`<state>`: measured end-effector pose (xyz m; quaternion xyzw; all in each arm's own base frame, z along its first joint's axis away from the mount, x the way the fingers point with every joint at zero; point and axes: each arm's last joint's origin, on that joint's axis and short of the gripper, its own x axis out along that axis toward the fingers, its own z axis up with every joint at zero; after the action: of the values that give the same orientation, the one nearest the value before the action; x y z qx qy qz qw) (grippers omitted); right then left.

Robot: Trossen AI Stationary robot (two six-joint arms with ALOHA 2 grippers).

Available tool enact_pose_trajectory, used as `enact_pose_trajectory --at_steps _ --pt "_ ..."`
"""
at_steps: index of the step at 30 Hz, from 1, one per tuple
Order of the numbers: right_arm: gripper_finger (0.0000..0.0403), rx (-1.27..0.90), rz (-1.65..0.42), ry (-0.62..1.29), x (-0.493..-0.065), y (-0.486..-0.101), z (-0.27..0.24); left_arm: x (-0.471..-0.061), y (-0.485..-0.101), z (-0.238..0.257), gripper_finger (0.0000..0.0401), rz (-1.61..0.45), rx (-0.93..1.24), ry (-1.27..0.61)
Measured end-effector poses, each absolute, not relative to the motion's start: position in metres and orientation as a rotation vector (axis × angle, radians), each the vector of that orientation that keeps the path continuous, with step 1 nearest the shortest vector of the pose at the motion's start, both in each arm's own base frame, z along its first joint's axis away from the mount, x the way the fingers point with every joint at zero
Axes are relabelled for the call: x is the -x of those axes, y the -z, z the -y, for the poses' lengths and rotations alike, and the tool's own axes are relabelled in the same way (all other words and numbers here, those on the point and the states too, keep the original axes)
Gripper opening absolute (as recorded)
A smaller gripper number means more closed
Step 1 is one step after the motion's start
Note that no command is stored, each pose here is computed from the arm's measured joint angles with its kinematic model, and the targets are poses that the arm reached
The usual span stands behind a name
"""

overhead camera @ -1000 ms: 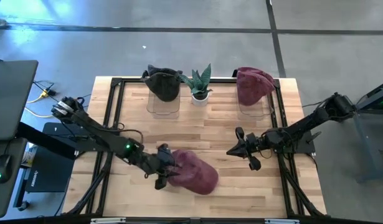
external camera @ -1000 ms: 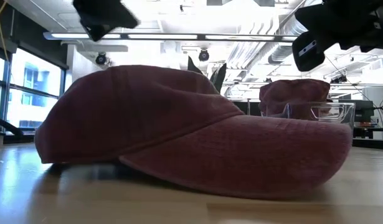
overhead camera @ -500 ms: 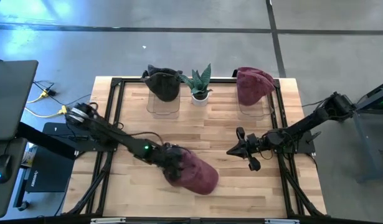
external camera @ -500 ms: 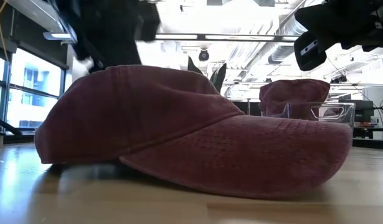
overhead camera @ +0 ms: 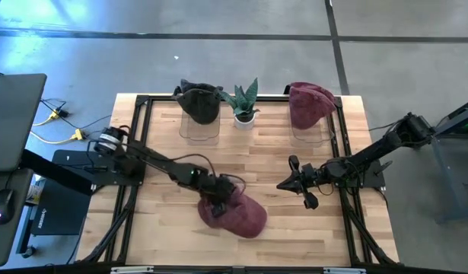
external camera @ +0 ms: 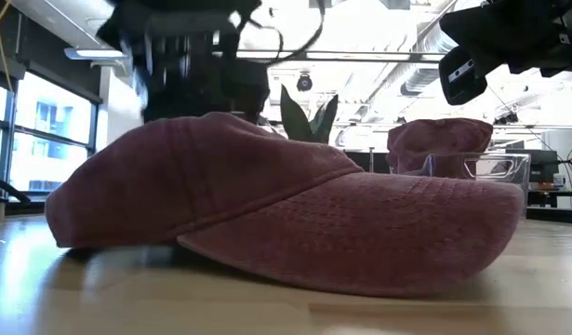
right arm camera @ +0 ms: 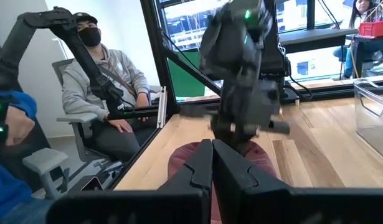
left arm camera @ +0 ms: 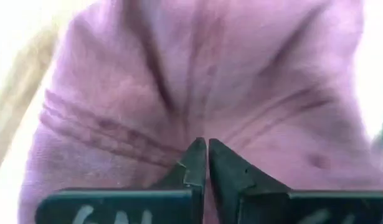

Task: Pick & Place hat
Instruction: Put the red cap into the right transparent bin

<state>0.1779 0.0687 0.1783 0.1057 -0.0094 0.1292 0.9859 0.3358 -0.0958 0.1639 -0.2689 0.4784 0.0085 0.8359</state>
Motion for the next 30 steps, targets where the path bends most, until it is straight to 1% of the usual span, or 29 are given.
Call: enact_pose_trajectory --at_steps 3,5,7,10,13,16,19,21,24,28,30 --pt "0.0003 -0.213 0.02 -0.263 -0.178 -0.178 -0.069 -0.345 -0.198 0.09 0.0019 -0.964 0.546 0.059" --pt "0.0004 -0.214 0.026 -0.268 -0.178 -0.179 -0.069 -0.345 -0.227 0.086 0.0009 -0.959 0.486 0.101" --pt "0.0003 -0.216 0.032 -0.277 -0.177 -0.18 -0.069 -0.35 -0.261 0.086 0.0003 -0.911 0.421 0.135" --pt "0.0001 -0.218 0.042 -0.293 -0.176 -0.182 -0.069 -0.349 -0.304 0.084 0.0006 -0.921 0.315 0.115" --pt "0.0004 -0.22 0.049 -0.306 -0.175 -0.184 -0.071 -0.34 -0.329 0.087 0.0002 -0.958 0.234 0.032" --pt "0.0002 -0.218 0.037 -0.319 -0.173 -0.183 -0.073 -0.331 -0.322 0.087 0.0005 -1.049 0.209 -0.051" --pt "0.0001 -0.213 0.017 -0.329 -0.173 -0.181 -0.075 -0.32 -0.304 0.084 0.0029 -1.21 0.248 -0.13" --pt "0.0003 -0.211 0.008 -0.327 -0.173 -0.18 -0.076 -0.313 -0.291 0.082 0.0058 -1.279 0.27 -0.18" --pt "0.0003 -0.211 0.006 -0.324 -0.173 -0.18 -0.075 -0.306 -0.263 0.081 0.0117 -1.364 0.342 -0.262" --pt "0.0002 -0.211 0.007 -0.322 -0.173 -0.18 -0.075 -0.299 -0.22 0.082 0.0197 -1.416 0.458 -0.24" --pt "0.0004 -0.211 0.008 -0.315 -0.173 -0.18 -0.075 -0.297 -0.2 0.083 0.0225 -1.392 0.504 -0.21"
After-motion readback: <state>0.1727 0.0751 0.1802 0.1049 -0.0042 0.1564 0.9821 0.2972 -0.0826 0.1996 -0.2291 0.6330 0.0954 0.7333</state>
